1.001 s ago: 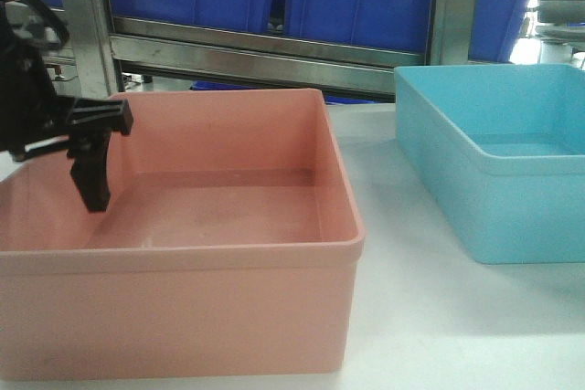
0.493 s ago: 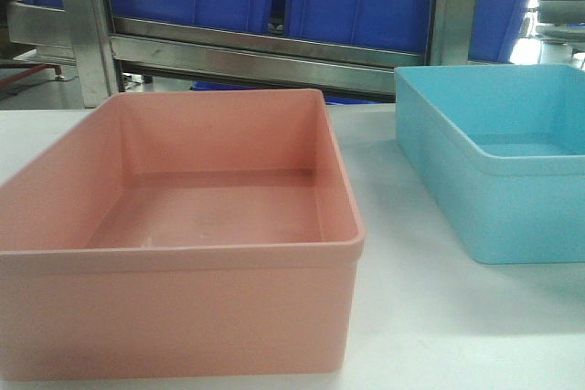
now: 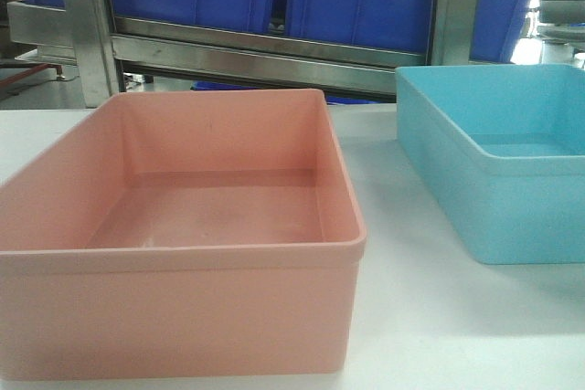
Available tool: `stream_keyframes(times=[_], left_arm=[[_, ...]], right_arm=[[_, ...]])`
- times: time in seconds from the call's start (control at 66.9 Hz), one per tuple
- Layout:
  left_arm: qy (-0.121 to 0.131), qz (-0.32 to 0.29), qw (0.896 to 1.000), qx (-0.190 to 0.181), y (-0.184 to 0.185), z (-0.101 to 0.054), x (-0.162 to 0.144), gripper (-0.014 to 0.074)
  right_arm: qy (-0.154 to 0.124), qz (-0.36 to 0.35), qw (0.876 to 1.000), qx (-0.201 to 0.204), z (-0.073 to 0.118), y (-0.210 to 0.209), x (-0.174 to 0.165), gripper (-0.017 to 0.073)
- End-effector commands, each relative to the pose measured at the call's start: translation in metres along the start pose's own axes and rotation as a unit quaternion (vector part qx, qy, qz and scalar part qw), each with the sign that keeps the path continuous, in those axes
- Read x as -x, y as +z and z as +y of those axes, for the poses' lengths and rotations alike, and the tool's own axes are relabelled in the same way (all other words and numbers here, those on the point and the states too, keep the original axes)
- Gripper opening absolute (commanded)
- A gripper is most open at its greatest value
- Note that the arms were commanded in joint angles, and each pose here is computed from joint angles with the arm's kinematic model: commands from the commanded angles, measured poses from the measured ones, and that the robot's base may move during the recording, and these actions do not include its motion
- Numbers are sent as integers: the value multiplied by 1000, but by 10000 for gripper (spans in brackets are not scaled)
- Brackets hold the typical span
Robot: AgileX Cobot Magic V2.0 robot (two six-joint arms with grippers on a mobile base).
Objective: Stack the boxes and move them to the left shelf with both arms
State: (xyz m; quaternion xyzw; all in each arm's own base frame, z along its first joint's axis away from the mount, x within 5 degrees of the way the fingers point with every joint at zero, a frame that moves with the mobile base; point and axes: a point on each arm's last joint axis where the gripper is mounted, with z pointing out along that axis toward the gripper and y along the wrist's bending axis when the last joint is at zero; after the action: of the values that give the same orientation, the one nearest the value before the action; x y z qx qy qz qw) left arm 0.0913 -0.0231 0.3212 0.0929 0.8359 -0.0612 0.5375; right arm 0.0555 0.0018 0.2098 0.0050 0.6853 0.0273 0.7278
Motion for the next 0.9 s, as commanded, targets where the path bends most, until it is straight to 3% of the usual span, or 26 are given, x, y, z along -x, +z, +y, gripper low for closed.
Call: stream_keyframes(times=[0.0, 0.224, 0.418, 0.583, 0.657, 0.822, 0.881], left_arm=[[16, -79, 997, -13, -9, -1, 9, -10], [28, -112, 993, -14, -13, -1, 13, -10], [38, -135, 990, -16, -14, -1, 17, -10], [38, -137, 990, -17, -14, -1, 17, -10], [38, -137, 990, -17, -14, -1, 17, -10], [38, -137, 990, -17, -14, -1, 17, -10], [38, -137, 990, -17, -14, -1, 17, -10]], right_arm=[[0, -99, 995, -1, 1, -6, 42, 52], [0, -77, 997, 0, 5, 14, 117, 52], [0, -14, 1000, 1, 8, 72, 179, 57], [-1, 46, 999, 2, 10, 127, 212, 67], [-7, 93, 996, 2, 10, 152, 219, 140], [-45, 194, 980, -12, 6, 201, 220, 468], [-51, 228, 972, -26, 0, 216, 219, 503]])
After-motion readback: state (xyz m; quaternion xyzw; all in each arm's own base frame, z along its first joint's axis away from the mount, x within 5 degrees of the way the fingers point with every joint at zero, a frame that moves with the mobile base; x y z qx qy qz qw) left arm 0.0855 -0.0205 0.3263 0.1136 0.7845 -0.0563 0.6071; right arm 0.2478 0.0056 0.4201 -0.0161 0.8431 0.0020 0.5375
